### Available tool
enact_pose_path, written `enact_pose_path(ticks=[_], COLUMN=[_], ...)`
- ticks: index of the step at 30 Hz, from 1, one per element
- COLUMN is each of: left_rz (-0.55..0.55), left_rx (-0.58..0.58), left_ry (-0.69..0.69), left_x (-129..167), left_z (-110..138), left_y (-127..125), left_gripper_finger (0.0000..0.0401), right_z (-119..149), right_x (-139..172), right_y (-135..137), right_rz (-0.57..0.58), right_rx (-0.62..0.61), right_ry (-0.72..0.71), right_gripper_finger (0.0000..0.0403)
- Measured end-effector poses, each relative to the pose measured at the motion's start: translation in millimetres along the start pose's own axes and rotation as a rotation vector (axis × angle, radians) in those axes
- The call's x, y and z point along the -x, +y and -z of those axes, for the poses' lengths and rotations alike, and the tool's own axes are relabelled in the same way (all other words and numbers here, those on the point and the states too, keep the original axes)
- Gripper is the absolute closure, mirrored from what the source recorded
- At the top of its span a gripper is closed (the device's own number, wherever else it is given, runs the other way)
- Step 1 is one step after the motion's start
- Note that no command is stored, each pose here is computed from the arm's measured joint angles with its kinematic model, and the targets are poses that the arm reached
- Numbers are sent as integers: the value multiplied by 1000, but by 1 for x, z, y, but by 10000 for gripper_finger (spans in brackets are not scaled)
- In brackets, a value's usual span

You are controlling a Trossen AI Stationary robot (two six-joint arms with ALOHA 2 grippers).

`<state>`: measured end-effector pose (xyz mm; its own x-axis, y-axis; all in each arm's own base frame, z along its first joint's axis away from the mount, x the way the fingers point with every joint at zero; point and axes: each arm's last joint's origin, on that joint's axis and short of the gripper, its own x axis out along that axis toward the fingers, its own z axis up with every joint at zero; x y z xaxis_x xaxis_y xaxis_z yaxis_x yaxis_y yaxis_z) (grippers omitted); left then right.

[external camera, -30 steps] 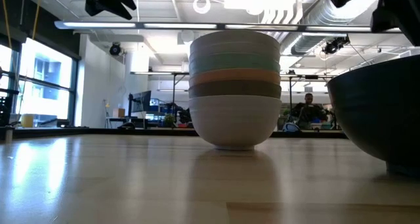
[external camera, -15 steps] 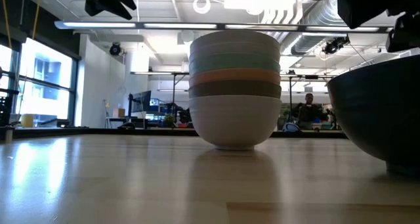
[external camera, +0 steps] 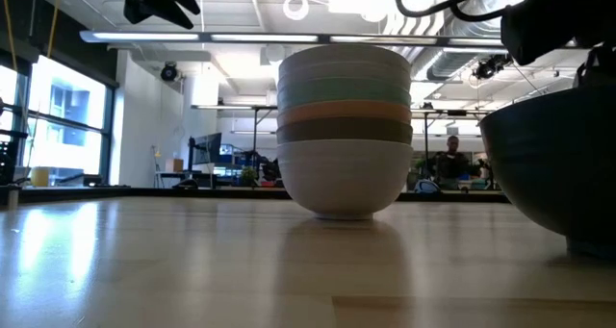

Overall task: Nest bowls inside each other
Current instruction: Stack the black bowl on the white bowl

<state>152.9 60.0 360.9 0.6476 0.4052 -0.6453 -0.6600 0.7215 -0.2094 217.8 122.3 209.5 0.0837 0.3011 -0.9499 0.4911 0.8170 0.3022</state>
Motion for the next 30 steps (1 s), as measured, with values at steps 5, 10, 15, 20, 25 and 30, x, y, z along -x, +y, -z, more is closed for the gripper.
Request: enact_pose_path(ticks=[5,10,15,20,25,30], left_rz=[0,0,0,0,0,0], left_rx=[0,3,3,11,18,18], left_ry=[0,0,0,0,0,0], left_x=[0,0,0,0,0,0], left_z=[0,0,0,0,0,0], left_y=[0,0,0,0,0,0], left_gripper_finger=[237,237,237,237,237,237], right_z=[-1,-1,0,-2,-4,-6], right_x=[-1,-8,-14,-17,-23,-26], right_y=[0,-3,-6,-4,-2,0], right_rz=[12,23,10,0,5,-4], right_rx=[17,14,-2,12,26,39], right_ry=[-7,5,15,10,17,14], right_gripper_finger=[264,264,264,269,296,320])
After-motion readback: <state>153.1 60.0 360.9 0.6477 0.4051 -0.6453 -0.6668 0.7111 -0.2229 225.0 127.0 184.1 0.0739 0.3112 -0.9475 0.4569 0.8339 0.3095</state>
